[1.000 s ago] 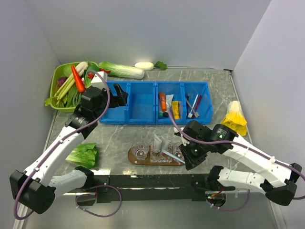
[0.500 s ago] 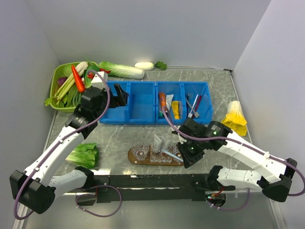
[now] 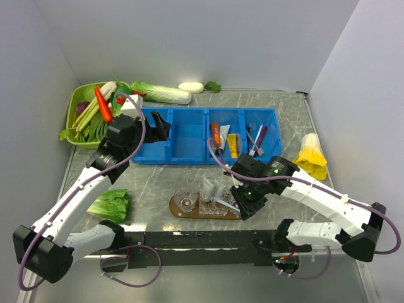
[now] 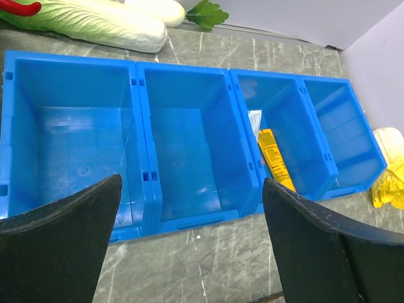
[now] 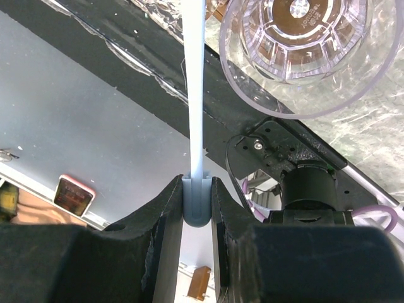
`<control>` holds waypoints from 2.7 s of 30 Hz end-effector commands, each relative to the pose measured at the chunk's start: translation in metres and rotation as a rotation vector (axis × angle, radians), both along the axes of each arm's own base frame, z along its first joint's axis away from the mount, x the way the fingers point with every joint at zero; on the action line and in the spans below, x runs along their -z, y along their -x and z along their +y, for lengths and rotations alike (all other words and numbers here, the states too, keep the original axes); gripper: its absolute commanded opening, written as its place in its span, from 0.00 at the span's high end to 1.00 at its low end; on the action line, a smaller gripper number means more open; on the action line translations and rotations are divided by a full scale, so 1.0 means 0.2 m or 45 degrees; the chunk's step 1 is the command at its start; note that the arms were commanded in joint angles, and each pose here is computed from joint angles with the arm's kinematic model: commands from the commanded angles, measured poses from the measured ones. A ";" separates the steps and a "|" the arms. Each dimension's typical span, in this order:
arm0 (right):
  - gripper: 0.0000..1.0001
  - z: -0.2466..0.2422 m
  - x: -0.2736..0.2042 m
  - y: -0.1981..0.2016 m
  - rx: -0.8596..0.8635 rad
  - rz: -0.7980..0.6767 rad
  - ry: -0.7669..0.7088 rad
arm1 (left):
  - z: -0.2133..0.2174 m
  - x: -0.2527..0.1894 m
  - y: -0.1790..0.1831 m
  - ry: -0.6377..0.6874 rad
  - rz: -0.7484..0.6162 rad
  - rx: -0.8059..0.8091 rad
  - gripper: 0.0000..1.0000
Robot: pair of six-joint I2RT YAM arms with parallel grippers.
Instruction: Prepare toiletry sets of a toothbrush and toothpaste on the tray
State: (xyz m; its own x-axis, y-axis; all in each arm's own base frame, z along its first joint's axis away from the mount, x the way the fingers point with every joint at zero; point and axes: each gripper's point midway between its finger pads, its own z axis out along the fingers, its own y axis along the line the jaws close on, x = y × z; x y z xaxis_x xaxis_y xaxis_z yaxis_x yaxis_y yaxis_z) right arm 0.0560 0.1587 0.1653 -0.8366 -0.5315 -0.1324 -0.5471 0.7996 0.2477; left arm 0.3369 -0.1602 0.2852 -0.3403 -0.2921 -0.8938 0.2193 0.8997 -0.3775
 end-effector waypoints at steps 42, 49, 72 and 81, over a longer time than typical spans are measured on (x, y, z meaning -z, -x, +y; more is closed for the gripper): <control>0.40 -0.02 -0.08 -0.08 0.009 -0.118 0.027 | 0.00 -0.07 0.01 0.037 -0.051 0.007 0.03; 0.43 0.07 -0.05 -0.14 0.046 -0.283 -0.226 | 0.00 -0.06 0.01 0.032 -0.048 0.012 0.03; 0.46 0.17 0.03 -0.23 0.066 -0.483 -0.432 | 0.00 -0.06 0.01 0.026 -0.049 0.011 0.03; 0.50 0.16 0.08 -0.22 0.041 -0.481 -0.359 | 0.00 -0.06 0.01 0.025 -0.047 0.013 0.03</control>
State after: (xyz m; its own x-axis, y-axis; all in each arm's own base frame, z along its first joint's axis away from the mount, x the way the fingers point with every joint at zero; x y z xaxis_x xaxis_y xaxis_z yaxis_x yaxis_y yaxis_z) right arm 0.0945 0.1889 0.1501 -0.7315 -0.4090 -0.5455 -0.6146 0.7419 0.2680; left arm 0.3366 -0.1603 0.2835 -0.3434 -0.2907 -0.8931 0.2187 0.9000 -0.3770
